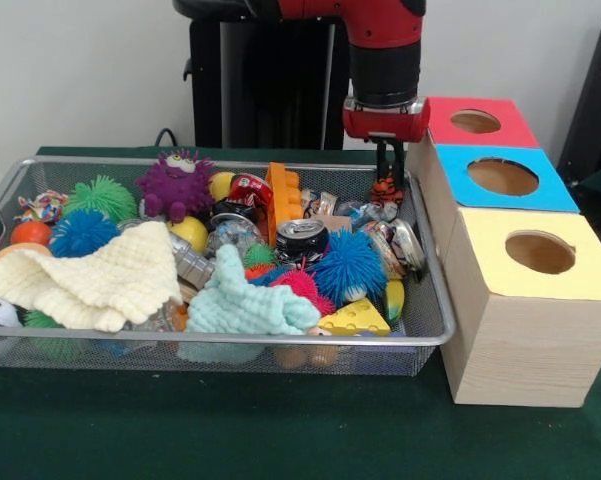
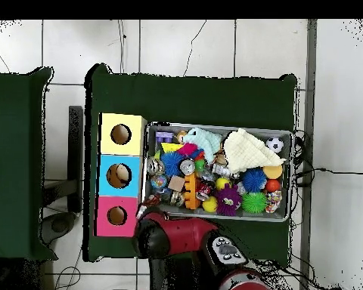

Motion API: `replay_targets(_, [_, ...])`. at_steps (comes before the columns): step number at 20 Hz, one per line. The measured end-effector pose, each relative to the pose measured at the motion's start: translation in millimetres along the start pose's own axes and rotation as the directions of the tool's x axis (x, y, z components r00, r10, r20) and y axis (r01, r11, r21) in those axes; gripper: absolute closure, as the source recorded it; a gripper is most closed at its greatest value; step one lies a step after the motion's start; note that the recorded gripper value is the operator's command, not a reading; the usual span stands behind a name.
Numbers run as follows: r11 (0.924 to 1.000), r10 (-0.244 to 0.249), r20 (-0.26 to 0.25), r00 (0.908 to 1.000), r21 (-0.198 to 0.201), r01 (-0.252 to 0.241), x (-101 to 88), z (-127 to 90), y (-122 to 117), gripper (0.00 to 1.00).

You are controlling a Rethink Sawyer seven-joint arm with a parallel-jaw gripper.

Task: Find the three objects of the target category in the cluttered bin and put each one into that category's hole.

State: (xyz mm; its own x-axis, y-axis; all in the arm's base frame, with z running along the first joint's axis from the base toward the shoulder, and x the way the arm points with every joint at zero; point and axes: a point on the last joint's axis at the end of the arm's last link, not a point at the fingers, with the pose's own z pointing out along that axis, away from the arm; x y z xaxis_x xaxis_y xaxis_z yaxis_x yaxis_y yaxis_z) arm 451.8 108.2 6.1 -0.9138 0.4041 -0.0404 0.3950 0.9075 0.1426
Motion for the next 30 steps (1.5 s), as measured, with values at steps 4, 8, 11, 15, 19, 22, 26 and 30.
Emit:
replay_targets(4, [0.9999,-0.001,0.000,1.0000,0.016,0.002,2.9,-23.2,11.0,1.00])
replay_targets(8, [0.9994,-0.005,0.000,1.0000,0.033,0.005,7.4,-48.0,27.8,1.00])
replay_targets(11, [0.9990,-0.005,0.003,1.0000,0.045,0.005,9.2,-60.4,33.9,1.00])
replay_targets(15, [0.9983,0.002,0.006,1.0000,0.059,-0.002,10.5,-73.9,37.1,1.00])
replay_targets(19, [0.9980,0.012,0.019,0.9998,0.061,-0.013,6.9,-86.0,39.7,1.00])
replay_targets(22, [0.9982,0.014,0.027,0.9995,0.058,-0.016,4.9,-89.4,40.9,1.00])
replay_targets(26, [0.9982,0.018,0.037,0.9992,0.056,-0.020,2.4,-93.6,40.2,1.00])
replay_targets(30, [0.9979,0.039,0.037,0.9986,0.050,-0.041,-3.9,-95.3,33.3,1.00])
